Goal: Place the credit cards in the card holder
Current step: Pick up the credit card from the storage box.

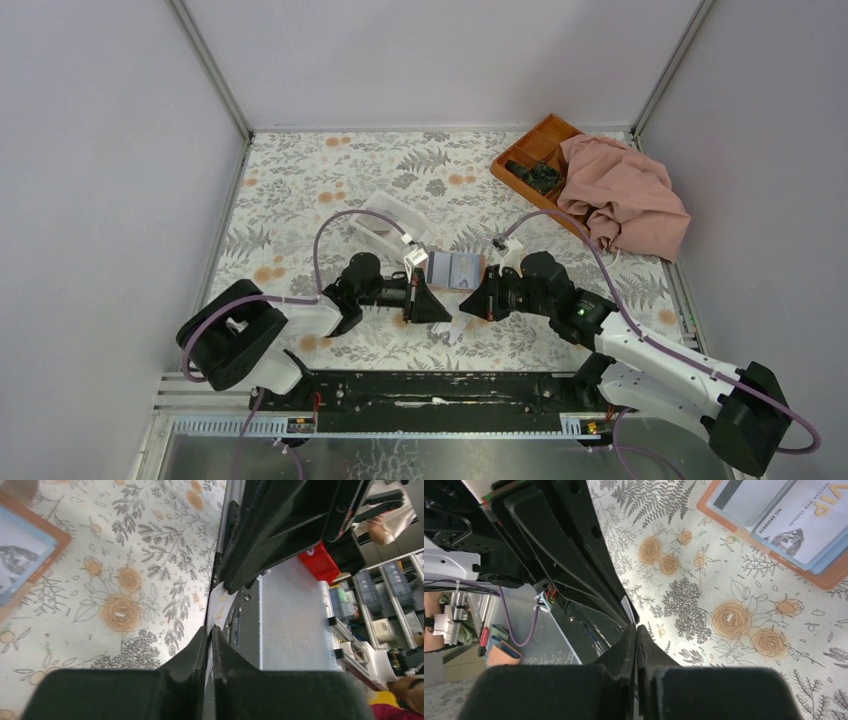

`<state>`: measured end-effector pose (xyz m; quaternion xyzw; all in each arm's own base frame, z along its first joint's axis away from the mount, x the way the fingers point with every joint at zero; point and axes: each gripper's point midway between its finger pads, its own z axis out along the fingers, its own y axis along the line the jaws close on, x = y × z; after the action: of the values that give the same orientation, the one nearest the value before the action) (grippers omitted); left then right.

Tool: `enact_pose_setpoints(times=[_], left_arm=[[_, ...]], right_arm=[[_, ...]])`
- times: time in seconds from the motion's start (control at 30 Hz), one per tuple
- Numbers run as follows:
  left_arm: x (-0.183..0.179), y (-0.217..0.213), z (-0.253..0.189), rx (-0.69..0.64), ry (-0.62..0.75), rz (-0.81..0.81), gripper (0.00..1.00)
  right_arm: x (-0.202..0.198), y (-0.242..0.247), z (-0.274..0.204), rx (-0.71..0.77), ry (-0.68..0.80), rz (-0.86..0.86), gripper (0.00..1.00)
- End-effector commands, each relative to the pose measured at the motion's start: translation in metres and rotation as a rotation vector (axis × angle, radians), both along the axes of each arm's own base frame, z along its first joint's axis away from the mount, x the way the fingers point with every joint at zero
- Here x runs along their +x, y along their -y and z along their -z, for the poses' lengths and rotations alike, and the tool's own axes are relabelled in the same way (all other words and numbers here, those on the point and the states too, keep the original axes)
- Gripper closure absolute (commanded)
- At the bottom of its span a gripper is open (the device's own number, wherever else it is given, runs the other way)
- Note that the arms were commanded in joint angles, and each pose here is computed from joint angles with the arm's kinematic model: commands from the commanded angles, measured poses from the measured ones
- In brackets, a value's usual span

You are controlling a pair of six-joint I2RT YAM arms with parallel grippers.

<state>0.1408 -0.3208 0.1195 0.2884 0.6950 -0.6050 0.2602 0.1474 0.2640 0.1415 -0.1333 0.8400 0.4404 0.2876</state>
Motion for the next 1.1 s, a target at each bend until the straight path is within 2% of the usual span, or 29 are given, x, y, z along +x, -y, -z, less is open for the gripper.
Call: enact_pose_setpoints(times=[0.0,0.1,0.13,0.27,0.33,0.37,0.5,0.63,1.07], left_arm=[[-0.006,0.008,-0.024,-0.094,0.045,0.082,1.00],[-0.007,0.009,-0.027,-0.111,0.035,0.084,1.00],[-0.005,0.010,-0.029,-0.120,0.035,0.079,1.00],[0.015,0.010,-0.030,-0.116,0.017,-0.032,1.00],[0.029,0.009,-0.030,-0.115,0.006,-0.120,1.00],[0.035,0.009,-0.030,-0.115,-0.002,-0.161,1.00],[0.057,0.008,-0.037,-0.155,-0.059,-0.305,1.00],[0.068,0.006,-0.044,-0.220,-0.112,-0.381,1.00],[0.072,0.013,-0.050,-0.370,-0.278,-0.372,1.00]], right_arm=[[0.006,-0.005,-0.017,0.032,0.057,-0.006,1.00],[0.010,-0.001,-0.018,0.004,0.074,0.017,1.00],[0.013,0.002,-0.018,-0.015,0.085,0.035,0.96],[0.026,0.020,-0.022,-0.072,0.147,0.130,0.55],[0.032,0.027,-0.024,-0.077,0.174,0.178,0.43],[0.034,0.031,-0.023,-0.082,0.182,0.198,0.41],[0.038,0.035,-0.013,-0.103,0.175,0.234,0.40],[0.042,0.031,-0.008,-0.073,0.172,0.253,0.40],[0.051,0.020,-0.001,-0.026,0.164,0.275,0.42]])
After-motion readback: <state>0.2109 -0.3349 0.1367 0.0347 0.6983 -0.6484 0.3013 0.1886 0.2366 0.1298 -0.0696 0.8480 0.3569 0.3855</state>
